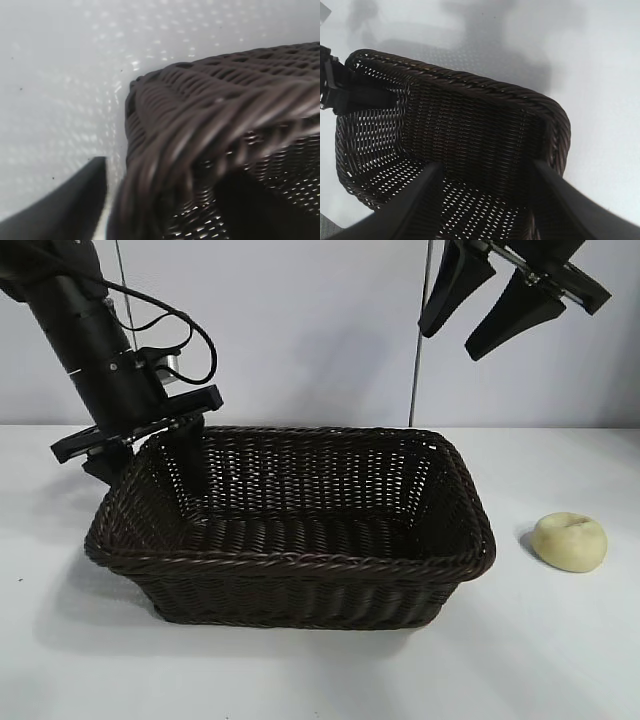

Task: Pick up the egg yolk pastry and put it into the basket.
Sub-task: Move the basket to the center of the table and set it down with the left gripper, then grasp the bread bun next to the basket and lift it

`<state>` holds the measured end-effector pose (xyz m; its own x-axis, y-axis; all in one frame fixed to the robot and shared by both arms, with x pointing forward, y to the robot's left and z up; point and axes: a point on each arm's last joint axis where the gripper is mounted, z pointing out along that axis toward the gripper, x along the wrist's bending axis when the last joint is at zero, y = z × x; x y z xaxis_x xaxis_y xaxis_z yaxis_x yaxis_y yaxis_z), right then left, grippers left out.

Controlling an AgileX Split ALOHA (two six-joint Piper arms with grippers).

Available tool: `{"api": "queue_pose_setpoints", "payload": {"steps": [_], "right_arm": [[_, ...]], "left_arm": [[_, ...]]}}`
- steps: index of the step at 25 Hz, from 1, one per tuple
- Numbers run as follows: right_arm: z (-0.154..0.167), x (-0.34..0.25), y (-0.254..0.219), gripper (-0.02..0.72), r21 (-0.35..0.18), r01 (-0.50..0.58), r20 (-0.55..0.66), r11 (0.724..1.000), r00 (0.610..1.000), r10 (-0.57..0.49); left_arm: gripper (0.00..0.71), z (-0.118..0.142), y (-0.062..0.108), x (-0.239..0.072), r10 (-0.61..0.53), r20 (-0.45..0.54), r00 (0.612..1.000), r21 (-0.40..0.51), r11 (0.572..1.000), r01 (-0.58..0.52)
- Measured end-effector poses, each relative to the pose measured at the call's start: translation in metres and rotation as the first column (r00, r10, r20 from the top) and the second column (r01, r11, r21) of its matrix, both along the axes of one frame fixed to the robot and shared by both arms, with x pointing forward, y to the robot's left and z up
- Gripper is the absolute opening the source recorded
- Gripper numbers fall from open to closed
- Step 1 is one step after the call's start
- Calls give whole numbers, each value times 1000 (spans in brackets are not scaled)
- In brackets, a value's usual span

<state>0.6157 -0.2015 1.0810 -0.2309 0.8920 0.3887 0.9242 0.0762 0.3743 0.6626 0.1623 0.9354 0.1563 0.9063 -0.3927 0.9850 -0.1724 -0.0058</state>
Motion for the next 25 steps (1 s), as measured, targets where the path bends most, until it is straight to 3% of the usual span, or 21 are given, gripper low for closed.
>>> {"api": "queue_pose_setpoints", "payload": {"steps": [6, 14, 19, 25], "right_arm": [[0, 0, 0, 389, 0, 0, 0, 1000, 1000, 0], [0, 0, 0, 389, 0, 0, 0, 1000, 1000, 0], [0, 0, 0, 389, 0, 0, 0, 1000, 1000, 0], [0, 0, 0, 389, 0, 0, 0, 1000, 1000, 0]], "left_arm": [[523, 34, 3, -6, -17, 63, 998, 5, 1000, 16], [524, 99, 13, -22, -34, 219, 975, 47, 999, 25], [524, 141, 14, -39, -13, 289, 957, -8, 1000, 16], [524, 169, 13, -55, 19, 327, 945, -80, 997, 8]]}}
